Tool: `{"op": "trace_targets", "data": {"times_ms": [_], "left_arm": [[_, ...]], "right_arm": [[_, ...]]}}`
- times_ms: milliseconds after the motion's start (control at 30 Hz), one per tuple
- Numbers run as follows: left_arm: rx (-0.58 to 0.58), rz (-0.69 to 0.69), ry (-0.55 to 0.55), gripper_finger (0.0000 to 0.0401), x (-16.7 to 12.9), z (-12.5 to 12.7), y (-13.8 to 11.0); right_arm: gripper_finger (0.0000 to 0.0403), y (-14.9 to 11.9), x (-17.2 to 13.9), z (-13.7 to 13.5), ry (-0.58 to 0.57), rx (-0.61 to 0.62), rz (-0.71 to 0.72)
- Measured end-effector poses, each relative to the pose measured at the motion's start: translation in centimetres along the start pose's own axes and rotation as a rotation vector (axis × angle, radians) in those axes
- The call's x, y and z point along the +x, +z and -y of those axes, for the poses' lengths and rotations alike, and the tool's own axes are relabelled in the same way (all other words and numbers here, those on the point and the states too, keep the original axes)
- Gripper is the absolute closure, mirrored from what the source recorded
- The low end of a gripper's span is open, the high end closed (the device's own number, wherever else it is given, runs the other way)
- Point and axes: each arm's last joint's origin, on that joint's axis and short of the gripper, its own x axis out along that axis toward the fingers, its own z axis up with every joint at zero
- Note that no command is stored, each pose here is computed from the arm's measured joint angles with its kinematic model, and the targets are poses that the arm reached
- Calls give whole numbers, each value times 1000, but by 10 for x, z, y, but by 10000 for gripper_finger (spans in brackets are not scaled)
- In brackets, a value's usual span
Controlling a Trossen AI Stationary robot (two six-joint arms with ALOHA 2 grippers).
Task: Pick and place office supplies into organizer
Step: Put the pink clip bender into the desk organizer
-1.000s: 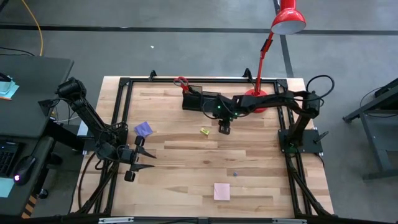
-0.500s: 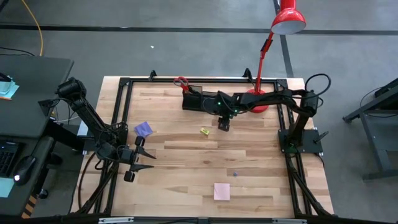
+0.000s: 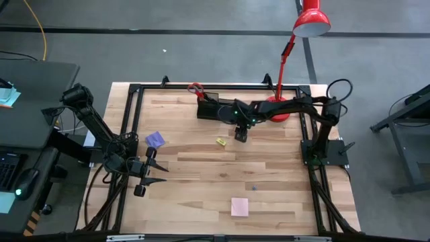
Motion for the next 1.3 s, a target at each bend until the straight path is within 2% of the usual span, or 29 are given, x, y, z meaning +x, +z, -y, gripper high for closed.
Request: {"op": "trace_targets", "data": {"times_ms": [333,533,733,1067,1300], "left_arm": [[-3,0,0,251,0,0,0],[-3,-1,0,251,0,0,0],[-3,-1,0,251,0,0,0],[-4,-1,0,251,0,0,0],[-1,-6,0,251,0,0,-1]], "right_arm": [[239,-2,9,2,-19,-6,-27],[261,-4,11,2,-23,1,-50],[294,-5,12,2,-27,0,-57],[377,-5,11,-7,-27,4,-59],[361,3,7,-21,-4,-1,-45]]}}
